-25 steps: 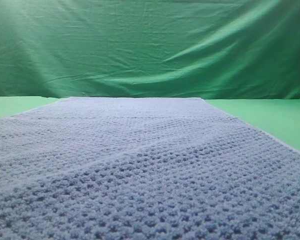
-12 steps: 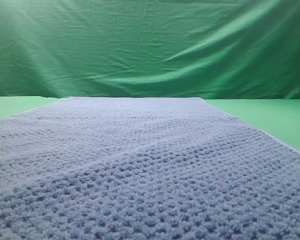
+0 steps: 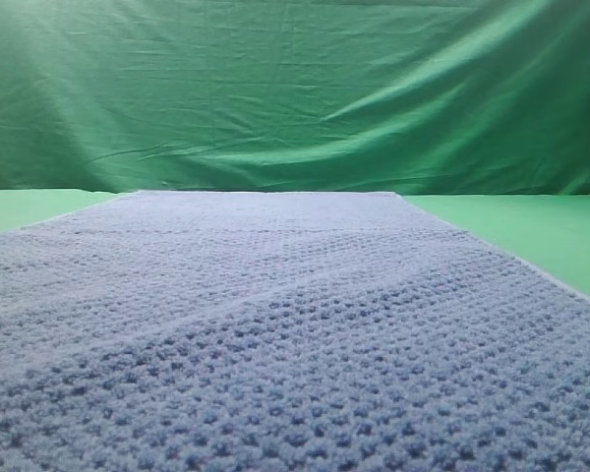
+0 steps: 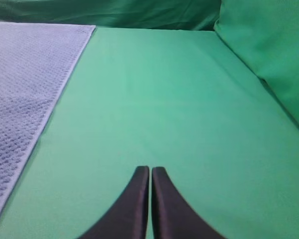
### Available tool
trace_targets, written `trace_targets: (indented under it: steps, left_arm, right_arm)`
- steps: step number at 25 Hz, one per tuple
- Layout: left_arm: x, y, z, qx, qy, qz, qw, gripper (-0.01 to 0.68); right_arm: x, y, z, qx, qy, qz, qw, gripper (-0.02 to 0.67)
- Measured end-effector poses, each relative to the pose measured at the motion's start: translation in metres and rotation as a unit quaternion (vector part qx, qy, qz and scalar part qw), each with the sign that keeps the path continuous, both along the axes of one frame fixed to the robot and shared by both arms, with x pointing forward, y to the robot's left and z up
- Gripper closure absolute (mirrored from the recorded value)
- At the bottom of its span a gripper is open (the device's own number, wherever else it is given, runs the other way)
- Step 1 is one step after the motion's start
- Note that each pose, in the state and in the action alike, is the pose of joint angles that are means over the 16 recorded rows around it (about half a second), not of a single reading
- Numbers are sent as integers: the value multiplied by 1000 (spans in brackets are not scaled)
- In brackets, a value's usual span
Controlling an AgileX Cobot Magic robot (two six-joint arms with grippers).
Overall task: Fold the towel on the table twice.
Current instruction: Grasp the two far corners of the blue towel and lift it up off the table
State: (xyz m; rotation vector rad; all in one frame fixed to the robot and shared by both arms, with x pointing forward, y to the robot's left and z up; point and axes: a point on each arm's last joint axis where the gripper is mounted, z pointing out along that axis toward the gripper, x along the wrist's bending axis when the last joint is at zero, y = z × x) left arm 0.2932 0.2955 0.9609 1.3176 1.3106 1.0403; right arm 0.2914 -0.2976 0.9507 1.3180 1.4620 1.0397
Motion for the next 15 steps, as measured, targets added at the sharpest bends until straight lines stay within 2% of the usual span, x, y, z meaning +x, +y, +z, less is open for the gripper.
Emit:
trace_targets:
  steps: [5, 10, 15]
  left_arm:
    - [1, 1, 10, -58, -56, 13, 997, 673]
    - [1, 5, 21, -112, -114, 33, 987, 673]
    - [0, 7, 31, -137, -143, 41, 979, 673]
  right_arm:
    - [2, 1, 9, 17, -56, 2, 998, 649]
    - [3, 1, 21, 36, -120, 1, 992, 649]
    - [2, 1, 35, 47, -164, 1, 985, 649]
